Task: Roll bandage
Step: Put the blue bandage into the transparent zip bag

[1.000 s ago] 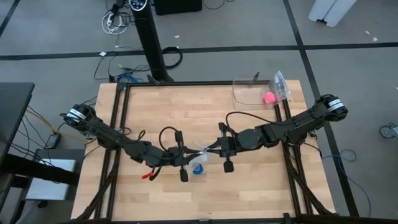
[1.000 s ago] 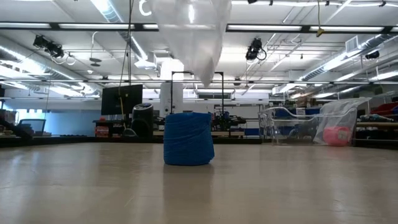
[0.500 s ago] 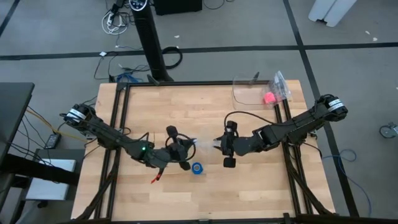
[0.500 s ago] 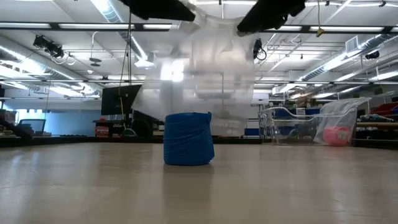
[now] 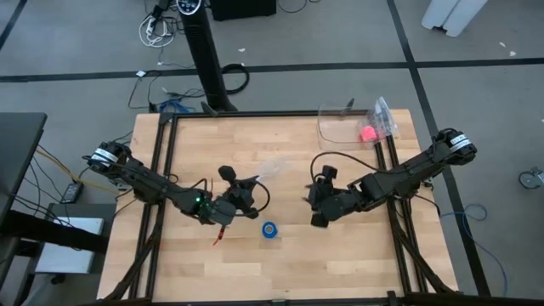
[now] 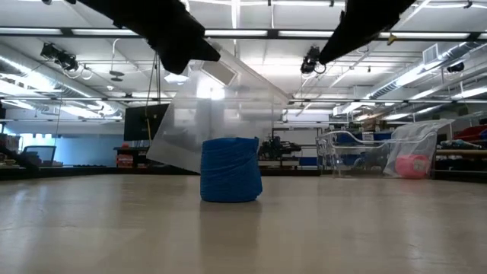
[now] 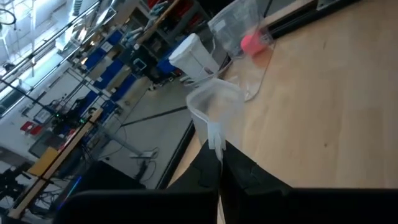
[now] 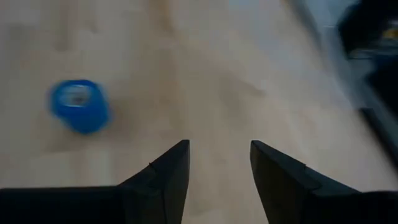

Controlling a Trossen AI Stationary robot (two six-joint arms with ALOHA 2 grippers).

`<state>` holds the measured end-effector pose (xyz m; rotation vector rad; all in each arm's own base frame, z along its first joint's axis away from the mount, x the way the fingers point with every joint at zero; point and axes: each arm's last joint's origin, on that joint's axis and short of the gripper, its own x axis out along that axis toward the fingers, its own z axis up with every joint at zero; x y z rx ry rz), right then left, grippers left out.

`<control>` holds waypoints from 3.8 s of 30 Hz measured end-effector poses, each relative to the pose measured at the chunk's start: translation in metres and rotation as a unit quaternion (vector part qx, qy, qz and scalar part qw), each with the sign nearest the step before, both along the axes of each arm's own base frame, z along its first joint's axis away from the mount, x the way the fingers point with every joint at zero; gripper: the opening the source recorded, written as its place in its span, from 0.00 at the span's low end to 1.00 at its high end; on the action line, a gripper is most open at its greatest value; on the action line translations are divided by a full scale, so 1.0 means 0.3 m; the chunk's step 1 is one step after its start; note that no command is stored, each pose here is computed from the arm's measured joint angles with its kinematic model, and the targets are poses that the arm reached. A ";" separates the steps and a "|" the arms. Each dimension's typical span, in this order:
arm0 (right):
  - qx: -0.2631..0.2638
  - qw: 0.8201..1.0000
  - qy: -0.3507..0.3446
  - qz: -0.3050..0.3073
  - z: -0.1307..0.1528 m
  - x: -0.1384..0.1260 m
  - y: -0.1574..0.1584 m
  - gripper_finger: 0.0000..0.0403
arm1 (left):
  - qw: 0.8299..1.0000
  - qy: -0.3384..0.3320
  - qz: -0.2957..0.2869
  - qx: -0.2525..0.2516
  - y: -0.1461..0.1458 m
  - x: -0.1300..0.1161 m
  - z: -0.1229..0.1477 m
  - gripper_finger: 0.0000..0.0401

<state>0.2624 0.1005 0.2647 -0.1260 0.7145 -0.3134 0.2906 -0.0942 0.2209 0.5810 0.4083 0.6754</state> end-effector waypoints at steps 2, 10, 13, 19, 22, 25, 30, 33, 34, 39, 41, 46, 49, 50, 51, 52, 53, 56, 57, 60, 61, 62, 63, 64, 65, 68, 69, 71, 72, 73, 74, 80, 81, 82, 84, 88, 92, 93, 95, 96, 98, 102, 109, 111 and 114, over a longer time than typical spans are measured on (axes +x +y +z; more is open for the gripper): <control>0.043 0.998 -0.010 0.050 -0.003 0.022 0.033 0.43 | 1.000 0.005 -0.003 0.006 -0.006 -0.002 0.000 0.00; 0.109 0.972 -0.026 0.204 -0.169 0.193 0.168 0.41 | 1.000 0.014 0.009 0.010 -0.004 -0.009 -0.010 0.00; 0.116 0.980 -0.017 0.161 -0.217 0.261 0.147 0.39 | 1.000 0.015 0.013 0.000 -0.002 -0.013 -0.020 0.00; 0.146 0.981 0.006 0.128 -0.275 0.362 0.095 0.39 | 0.999 0.019 0.023 -0.018 0.002 -0.024 -0.039 0.00; 0.168 0.975 0.021 0.143 -0.309 0.397 0.084 0.39 | 0.999 0.020 0.024 -0.021 0.002 -0.025 -0.042 0.00; 0.172 0.975 0.028 0.135 -0.347 0.423 0.074 0.38 | 0.999 0.015 0.025 -0.025 0.002 -0.025 -0.042 0.00; 0.173 0.976 0.032 0.129 -0.367 0.432 0.064 0.32 | 0.999 0.010 0.013 -0.040 -0.006 -0.026 -0.043 0.00; 0.164 0.977 0.034 0.135 -0.355 0.425 0.062 0.22 | 0.999 0.010 0.009 -0.041 -0.011 -0.027 -0.043 0.00; 0.163 0.976 0.036 0.138 -0.354 0.424 0.061 0.18 | 0.999 0.010 0.009 -0.041 -0.012 -0.028 -0.043 0.00; 0.140 0.976 0.039 0.164 -0.333 0.407 0.081 0.07 | 0.999 0.009 0.009 -0.043 -0.012 -0.028 -0.043 0.00; 0.125 0.975 0.038 0.180 -0.323 0.400 0.094 0.08 | 0.999 0.009 0.008 -0.043 -0.012 -0.027 -0.043 0.00; 0.097 0.971 0.030 0.217 -0.312 0.398 0.111 0.14 | 0.999 0.009 0.008 -0.043 -0.012 -0.027 -0.043 0.00; 0.098 0.974 0.032 0.204 -0.314 0.396 0.108 0.15 | 0.999 0.008 0.008 -0.044 -0.012 -0.027 -0.043 0.00; 0.096 0.977 0.030 0.189 -0.314 0.396 0.106 0.15 | 0.999 0.008 0.007 -0.045 -0.012 -0.027 -0.043 0.00; 0.093 0.979 0.029 0.179 -0.314 0.396 0.104 0.16 | 0.999 0.008 0.006 -0.045 -0.012 -0.027 -0.043 0.00; 0.092 0.980 0.028 0.171 -0.314 0.396 0.103 0.17 | 0.999 0.008 0.006 -0.045 -0.012 -0.027 -0.043 0.00; 0.096 0.981 0.026 0.166 -0.314 0.396 0.102 0.19 | 0.999 0.008 0.006 -0.046 -0.012 -0.027 -0.043 0.00; 0.129 0.980 0.029 0.147 -0.315 0.398 0.089 0.26 | 0.999 0.007 0.007 -0.046 -0.012 -0.027 -0.043 0.00; 0.146 0.979 0.030 0.142 -0.316 0.399 0.084 0.29 | 0.999 0.007 0.005 -0.047 -0.013 -0.027 -0.043 0.00; 0.178 0.974 0.033 0.137 -0.317 0.402 0.075 0.39 | 0.999 0.009 -0.001 -0.052 -0.014 -0.026 -0.044 0.00; 0.181 0.974 0.033 0.135 -0.316 0.402 0.074 0.42 | 0.999 0.009 -0.002 -0.052 -0.014 -0.026 -0.044 0.00; 0.181 0.974 0.034 0.135 -0.317 0.402 0.074 0.45 | 0.999 0.008 -0.002 -0.053 -0.014 -0.026 -0.044 0.00; 0.182 0.974 0.036 0.133 -0.318 0.401 0.074 0.47 | 0.999 0.007 -0.002 -0.054 -0.014 -0.026 -0.044 0.00; 0.185 0.973 0.037 0.129 -0.318 0.400 0.073 0.49 | 0.998 0.006 -0.002 -0.056 -0.014 -0.026 -0.044 0.00; 0.189 0.973 0.040 0.126 -0.320 0.400 0.070 0.50 | 0.998 0.005 -0.002 -0.057 -0.014 -0.026 -0.044 0.00; 0.194 0.973 0.047 0.115 -0.323 0.397 0.063 0.50 | 0.998 0.005 -0.001 -0.057 -0.014 -0.026 -0.044 0.00; 0.196 0.973 0.049 0.110 -0.329 0.400 0.060 0.49 | 0.998 0.004 -0.001 -0.058 -0.014 -0.026 -0.044 0.00; 0.200 0.973 0.054 0.103 -0.339 0.402 0.055 0.48 | 0.998 0.004 -0.001 -0.058 -0.014 -0.026 -0.044 0.00; 0.204 0.973 0.054 0.097 -0.340 0.402 0.051 0.47 | 0.998 0.004 -0.001 -0.058 -0.014 -0.026 -0.044 0.00; 0.207 0.972 0.055 0.093 -0.350 0.408 0.049 0.46 | 0.998 0.003 -0.001 -0.058 -0.014 -0.026 -0.044 0.00; 0.212 0.971 0.055 0.092 -0.356 0.412 0.048 0.45 | 0.998 0.003 -0.001 -0.059 -0.014 -0.025 -0.043 0.00; 0.209 0.971 0.060 0.103 -0.363 0.416 0.040 0.28 | 0.998 0.002 -0.003 -0.061 -0.014 -0.025 -0.043 0.00; 0.203 0.971 0.061 0.109 -0.361 0.415 0.040 0.22 | 0.998 0.001 -0.003 -0.061 -0.014 -0.025 -0.042 0.01; 0.195 0.972 0.063 0.118 -0.360 0.414 0.042 0.15 | 0.998 0.002 -0.004 -0.061 -0.014 -0.025 -0.042 0.00; 0.171 0.974 0.068 0.135 -0.346 0.400 0.055 0.05 | 0.998 0.001 -0.005 -0.064 -0.015 -0.025 -0.042 0.01; 0.100 0.985 0.066 0.122 -0.245 0.330 0.081 0.06 | 0.996 -0.004 -0.016 -0.084 -0.017 -0.023 -0.045 0.00; -0.040 0.998 0.001 0.046 -0.072 0.225 0.102 0.03 | 0.994 -0.008 -0.033 -0.107 -0.021 -0.020 -0.045 0.01; -0.072 0.997 -0.019 0.031 -0.035 0.202 0.106 0.02 | 0.993 -0.012 -0.037 -0.111 -0.022 -0.019 -0.043 0.01; -0.115 0.992 -0.050 0.015 0.033 0.167 0.105 0.02 | 0.992 -0.017 -0.045 -0.117 -0.025 -0.015 -0.039 0.01; -0.127 0.990 -0.058 0.013 0.058 0.154 0.101 0.02 | 0.992 -0.020 -0.048 -0.118 -0.026 -0.014 -0.037 0.01; -0.136 0.989 -0.063 0.011 0.081 0.146 0.087 0.02 | 0.991 -0.030 -0.052 -0.123 -0.028 -0.011 -0.031 0.01; -0.166 0.985 -0.045 0.000 0.069 0.154 0.054 0.02 | 0.989 -0.037 -0.066 -0.128 -0.031 -0.006 -0.024 0.01; -0.199 0.979 -0.027 -0.040 0.031 0.164 0.021 0.02 | 0.989 -0.037 -0.070 -0.128 -0.033 -0.005 -0.022 0.01; -0.199 0.979 -0.027 -0.045 0.028 0.170 0.015 0.02 | 0.988 -0.041 -0.071 -0.129 -0.033 -0.004 -0.020 0.01; -0.194 0.980 -0.019 -0.042 0.019 0.176 0.004 0.02 | 0.987 -0.052 -0.075 -0.135 -0.035 0.000 -0.013 0.01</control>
